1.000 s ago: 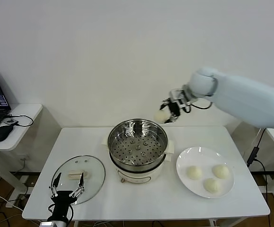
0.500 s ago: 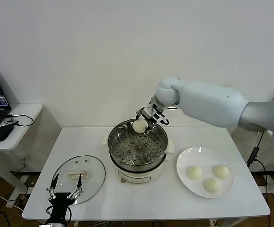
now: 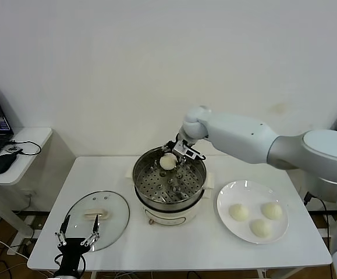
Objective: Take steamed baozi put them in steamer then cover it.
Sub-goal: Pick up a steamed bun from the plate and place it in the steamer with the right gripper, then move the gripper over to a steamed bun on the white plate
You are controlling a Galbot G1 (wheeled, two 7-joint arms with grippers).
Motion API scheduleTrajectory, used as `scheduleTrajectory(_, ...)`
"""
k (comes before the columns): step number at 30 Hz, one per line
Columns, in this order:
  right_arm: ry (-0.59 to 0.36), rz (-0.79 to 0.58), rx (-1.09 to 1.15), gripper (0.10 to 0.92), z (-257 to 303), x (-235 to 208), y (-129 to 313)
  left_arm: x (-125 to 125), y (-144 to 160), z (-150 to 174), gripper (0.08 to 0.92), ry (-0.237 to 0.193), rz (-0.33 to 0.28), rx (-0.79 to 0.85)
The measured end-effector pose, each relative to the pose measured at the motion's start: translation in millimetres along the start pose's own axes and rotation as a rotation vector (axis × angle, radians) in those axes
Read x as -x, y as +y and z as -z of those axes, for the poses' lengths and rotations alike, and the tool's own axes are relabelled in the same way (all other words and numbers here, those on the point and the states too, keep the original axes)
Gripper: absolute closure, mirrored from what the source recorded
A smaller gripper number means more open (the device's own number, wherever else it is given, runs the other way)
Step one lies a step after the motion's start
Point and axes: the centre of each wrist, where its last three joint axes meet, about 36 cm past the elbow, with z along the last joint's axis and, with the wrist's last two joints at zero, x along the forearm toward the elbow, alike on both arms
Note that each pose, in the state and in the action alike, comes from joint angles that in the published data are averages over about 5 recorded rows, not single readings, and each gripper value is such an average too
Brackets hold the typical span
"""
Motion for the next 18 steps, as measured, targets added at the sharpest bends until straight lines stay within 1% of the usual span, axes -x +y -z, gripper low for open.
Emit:
scheduleTrajectory(3,0.002,0.0,-0.011,0.329,-1.4,1.9,1.0,-0.5,0.0,-0.2,0.177,-0.002,0.0,0.0)
scheduleTrajectory(8,0.002,0.001,-0.012,0.218,-3.0,-0.8,2.4,-2.3,-1.0,-0.4,0.177,-0.003,0.002,-0.001)
scheduleTrajectory(13,0.002,-0.015,0.029,0.2,-2.7,-20.0,-1.8,-4.7,-3.2,1.4,0.177,-0.007,0.002,-0.004)
scheduleTrajectory(18,0.012,-0.043,0.152,0.199,-0.8,-57.8,-4.2,-6.0,-3.5,2.6,0.177,-0.009,0.003,-0.004)
